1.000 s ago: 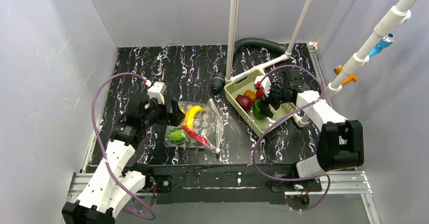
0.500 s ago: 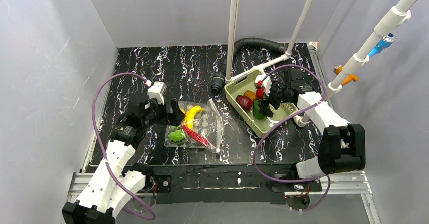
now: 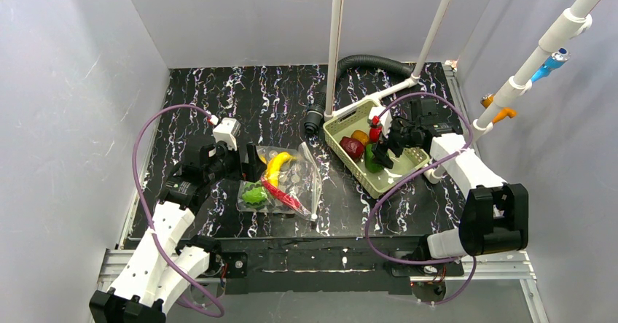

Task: Open the zip-top bag and remove the fake food
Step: Place the fake vegetable in the bin.

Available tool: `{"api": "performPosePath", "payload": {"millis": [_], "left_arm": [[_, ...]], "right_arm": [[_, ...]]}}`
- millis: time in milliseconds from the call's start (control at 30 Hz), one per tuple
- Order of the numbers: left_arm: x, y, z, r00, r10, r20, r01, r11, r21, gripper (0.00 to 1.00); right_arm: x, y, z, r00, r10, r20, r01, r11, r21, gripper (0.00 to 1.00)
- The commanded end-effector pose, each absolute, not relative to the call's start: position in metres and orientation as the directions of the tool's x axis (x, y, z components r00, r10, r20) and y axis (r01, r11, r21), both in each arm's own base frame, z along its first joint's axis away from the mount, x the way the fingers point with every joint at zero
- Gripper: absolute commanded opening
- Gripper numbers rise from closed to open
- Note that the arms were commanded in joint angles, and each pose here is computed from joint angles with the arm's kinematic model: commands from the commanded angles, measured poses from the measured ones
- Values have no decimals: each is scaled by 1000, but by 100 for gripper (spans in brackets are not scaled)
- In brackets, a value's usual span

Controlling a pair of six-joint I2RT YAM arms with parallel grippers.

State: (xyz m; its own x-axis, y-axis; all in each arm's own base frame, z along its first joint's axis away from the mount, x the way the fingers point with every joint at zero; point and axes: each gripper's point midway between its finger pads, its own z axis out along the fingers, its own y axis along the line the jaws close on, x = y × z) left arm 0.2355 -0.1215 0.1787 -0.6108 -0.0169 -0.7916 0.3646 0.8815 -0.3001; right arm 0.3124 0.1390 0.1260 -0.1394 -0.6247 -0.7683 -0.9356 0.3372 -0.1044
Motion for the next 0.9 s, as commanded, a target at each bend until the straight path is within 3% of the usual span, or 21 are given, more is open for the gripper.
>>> {"api": "performPosePath", "payload": {"millis": [0,500,867], "left_arm": [[236,-122,178,-609,-18,-793,371,877,-305,98],[236,-120,176,-613,-16,-790,363,883,-300,98],[237,-120,174,-618,-15,-786,356,886,-296,98]], "right_arm": [[310,147,145,-84,-580,-810,-938,320,-132,99],[289,166,185,-12,-465,-885,-955,268,-128,98],[258,186,210,9,-322,-947,-987,151,-61,98]]}}
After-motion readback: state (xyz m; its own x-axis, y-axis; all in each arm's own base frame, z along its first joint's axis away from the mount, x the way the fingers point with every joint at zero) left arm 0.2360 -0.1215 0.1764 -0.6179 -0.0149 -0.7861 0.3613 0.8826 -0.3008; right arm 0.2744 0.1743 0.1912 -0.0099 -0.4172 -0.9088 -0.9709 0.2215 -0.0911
